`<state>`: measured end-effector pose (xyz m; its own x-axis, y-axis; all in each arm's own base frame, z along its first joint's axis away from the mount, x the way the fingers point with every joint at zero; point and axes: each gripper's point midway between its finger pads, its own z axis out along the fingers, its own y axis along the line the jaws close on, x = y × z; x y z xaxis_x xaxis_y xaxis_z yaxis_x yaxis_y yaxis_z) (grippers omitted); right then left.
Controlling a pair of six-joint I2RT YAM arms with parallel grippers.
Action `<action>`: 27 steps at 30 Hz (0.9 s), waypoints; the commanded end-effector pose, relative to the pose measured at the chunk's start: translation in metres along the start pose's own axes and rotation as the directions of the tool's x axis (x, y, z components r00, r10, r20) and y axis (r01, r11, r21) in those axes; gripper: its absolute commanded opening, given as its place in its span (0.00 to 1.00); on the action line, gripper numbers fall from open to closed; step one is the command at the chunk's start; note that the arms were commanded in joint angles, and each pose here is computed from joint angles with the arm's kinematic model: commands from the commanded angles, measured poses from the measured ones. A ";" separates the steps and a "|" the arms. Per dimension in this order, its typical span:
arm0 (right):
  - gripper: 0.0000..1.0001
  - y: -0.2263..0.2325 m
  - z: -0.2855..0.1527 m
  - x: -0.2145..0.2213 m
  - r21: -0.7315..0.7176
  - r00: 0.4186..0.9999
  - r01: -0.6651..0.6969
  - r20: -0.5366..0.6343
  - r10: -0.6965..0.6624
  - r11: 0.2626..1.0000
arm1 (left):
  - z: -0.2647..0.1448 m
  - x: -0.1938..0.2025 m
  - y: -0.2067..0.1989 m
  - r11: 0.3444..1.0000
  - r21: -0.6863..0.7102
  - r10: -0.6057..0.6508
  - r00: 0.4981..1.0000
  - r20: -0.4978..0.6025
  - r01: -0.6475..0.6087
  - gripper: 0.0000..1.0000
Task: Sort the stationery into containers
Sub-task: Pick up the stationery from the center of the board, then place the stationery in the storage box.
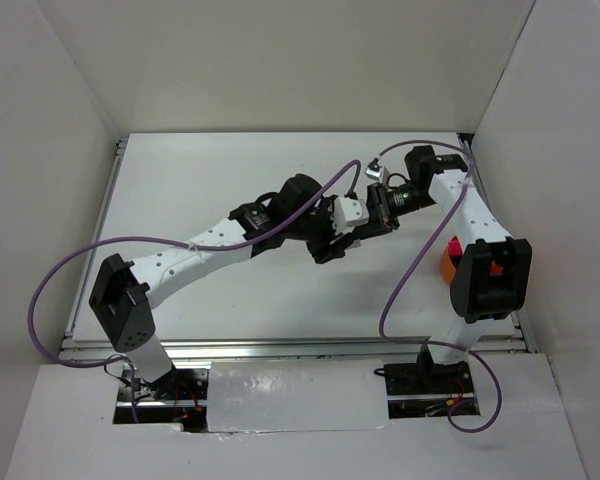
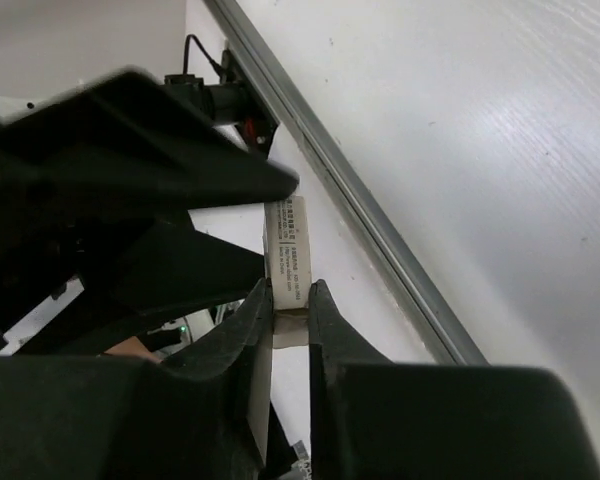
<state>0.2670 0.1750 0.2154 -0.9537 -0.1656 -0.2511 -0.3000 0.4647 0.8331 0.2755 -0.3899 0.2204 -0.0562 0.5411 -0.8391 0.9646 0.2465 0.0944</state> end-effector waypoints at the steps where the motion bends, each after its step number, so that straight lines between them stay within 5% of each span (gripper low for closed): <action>1: 0.02 0.016 -0.023 -0.006 0.001 0.994 0.092 0.063 -0.092 0.996 | -0.015 -0.026 0.011 0.998 -0.068 -0.013 0.999 0.052 0.016 0.72; 2: 0.01 0.011 -0.035 -0.006 0.026 0.994 0.066 0.082 -0.068 0.997 | -0.017 -0.024 0.018 0.994 -0.107 -0.018 0.999 0.041 0.022 0.86; 3: 0.00 0.006 -0.045 -0.009 0.047 0.991 0.079 0.106 -0.083 0.996 | -0.019 -0.025 0.022 0.992 -0.121 -0.021 0.999 0.043 0.026 0.90; 8: 0.00 -0.028 -0.126 -0.026 0.376 0.954 0.162 0.177 -0.242 0.912 | -0.031 -0.016 0.046 0.989 -0.106 -0.094 0.994 0.058 0.100 0.94; 12: 0.00 -0.050 -0.201 -0.033 0.701 0.885 0.322 0.016 -0.466 0.637 | -0.032 -0.004 0.056 0.988 -0.081 -0.130 0.990 0.051 0.134 0.94; 15: 0.00 -0.077 -0.243 -0.025 0.804 0.874 0.389 -0.169 -0.455 0.450 | -0.027 0.000 0.054 0.987 -0.044 -0.151 0.987 0.049 0.153 0.93; 22: 0.00 -0.118 -0.306 -0.010 0.825 0.838 0.505 -0.397 -0.374 0.255 | -0.017 0.004 0.053 0.981 0.049 -0.189 0.980 0.058 0.186 0.93; 27: 0.00 -0.131 -0.319 -0.011 0.743 0.737 0.645 -0.543 -0.402 0.179 | -0.021 0.010 0.047 0.967 0.190 -0.182 0.981 0.065 0.167 0.99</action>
<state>0.3354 -0.1554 0.2639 -0.6554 -0.6616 -0.3644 -0.5645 0.7496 -0.3456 0.3173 -0.3528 0.2053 -0.2601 0.4842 -0.8354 0.9496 0.2852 -0.1303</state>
